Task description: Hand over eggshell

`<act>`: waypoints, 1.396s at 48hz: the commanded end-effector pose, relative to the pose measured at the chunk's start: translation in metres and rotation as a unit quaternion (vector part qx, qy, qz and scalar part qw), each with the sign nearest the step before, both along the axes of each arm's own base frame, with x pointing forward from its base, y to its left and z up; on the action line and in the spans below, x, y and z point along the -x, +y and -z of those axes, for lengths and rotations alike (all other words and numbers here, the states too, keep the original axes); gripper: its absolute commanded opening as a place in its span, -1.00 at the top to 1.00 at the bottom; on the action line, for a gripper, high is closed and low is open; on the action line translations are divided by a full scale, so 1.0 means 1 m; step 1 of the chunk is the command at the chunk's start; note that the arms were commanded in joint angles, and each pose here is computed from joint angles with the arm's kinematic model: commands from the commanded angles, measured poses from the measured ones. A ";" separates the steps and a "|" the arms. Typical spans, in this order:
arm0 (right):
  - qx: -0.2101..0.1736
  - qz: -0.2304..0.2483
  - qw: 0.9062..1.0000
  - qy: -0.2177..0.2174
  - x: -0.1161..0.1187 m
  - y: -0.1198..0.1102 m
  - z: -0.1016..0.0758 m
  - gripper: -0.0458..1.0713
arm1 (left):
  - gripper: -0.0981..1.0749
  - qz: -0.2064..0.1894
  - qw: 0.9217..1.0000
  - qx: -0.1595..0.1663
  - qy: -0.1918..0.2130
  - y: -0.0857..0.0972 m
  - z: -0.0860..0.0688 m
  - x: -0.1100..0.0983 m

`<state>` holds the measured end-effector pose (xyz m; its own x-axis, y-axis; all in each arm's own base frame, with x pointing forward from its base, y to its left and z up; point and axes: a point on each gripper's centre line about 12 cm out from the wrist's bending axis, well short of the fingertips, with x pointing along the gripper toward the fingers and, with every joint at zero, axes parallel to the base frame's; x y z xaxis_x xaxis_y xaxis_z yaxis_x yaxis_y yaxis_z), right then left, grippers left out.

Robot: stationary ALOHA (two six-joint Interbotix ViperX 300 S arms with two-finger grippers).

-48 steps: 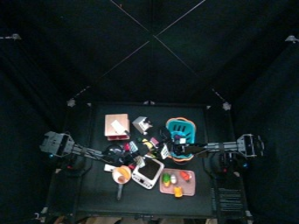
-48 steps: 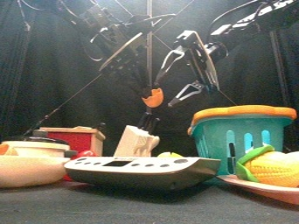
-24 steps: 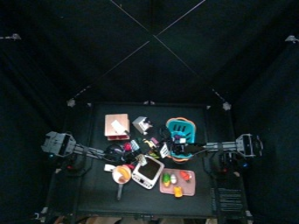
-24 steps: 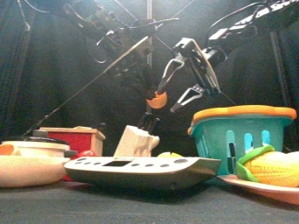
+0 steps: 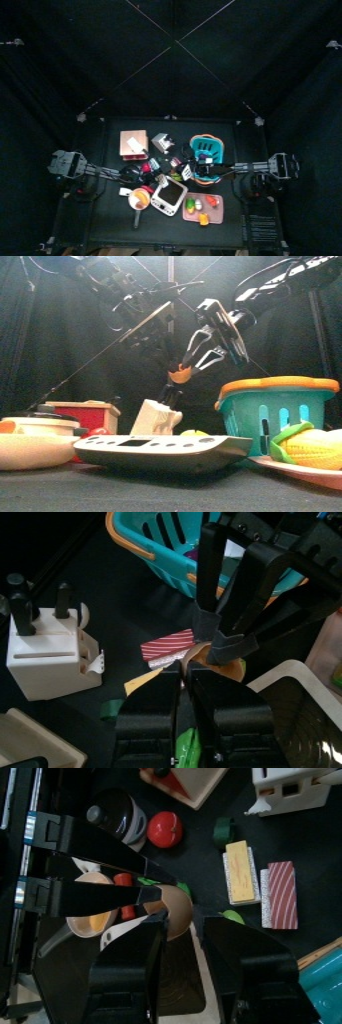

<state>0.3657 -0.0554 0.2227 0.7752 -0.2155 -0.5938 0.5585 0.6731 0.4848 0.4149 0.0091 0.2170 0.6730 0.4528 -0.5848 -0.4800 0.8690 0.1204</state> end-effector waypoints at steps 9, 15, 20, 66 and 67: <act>0.000 0.012 1.000 -0.015 -0.001 -0.007 -0.012 -0.11 | -0.27 0.004 1.000 0.002 -0.022 -0.002 -0.015 -0.006; -0.001 0.014 1.000 -0.015 -0.001 -0.008 -0.012 -0.05 | -0.38 0.003 1.000 0.003 -0.022 -0.002 -0.015 -0.006; 0.000 0.014 1.000 -0.014 0.000 -0.008 -0.011 -0.01 | -0.41 0.001 1.000 0.004 -0.024 -0.001 -0.016 -0.006; -0.001 0.019 0.999 -0.034 0.012 -0.010 -0.026 0.07 | -0.41 -0.059 0.988 -0.017 -0.139 0.018 -0.023 0.053; 0.001 0.019 0.999 -0.035 0.014 -0.010 -0.027 0.07 | -0.41 -0.061 0.988 -0.020 -0.140 0.019 -0.023 0.054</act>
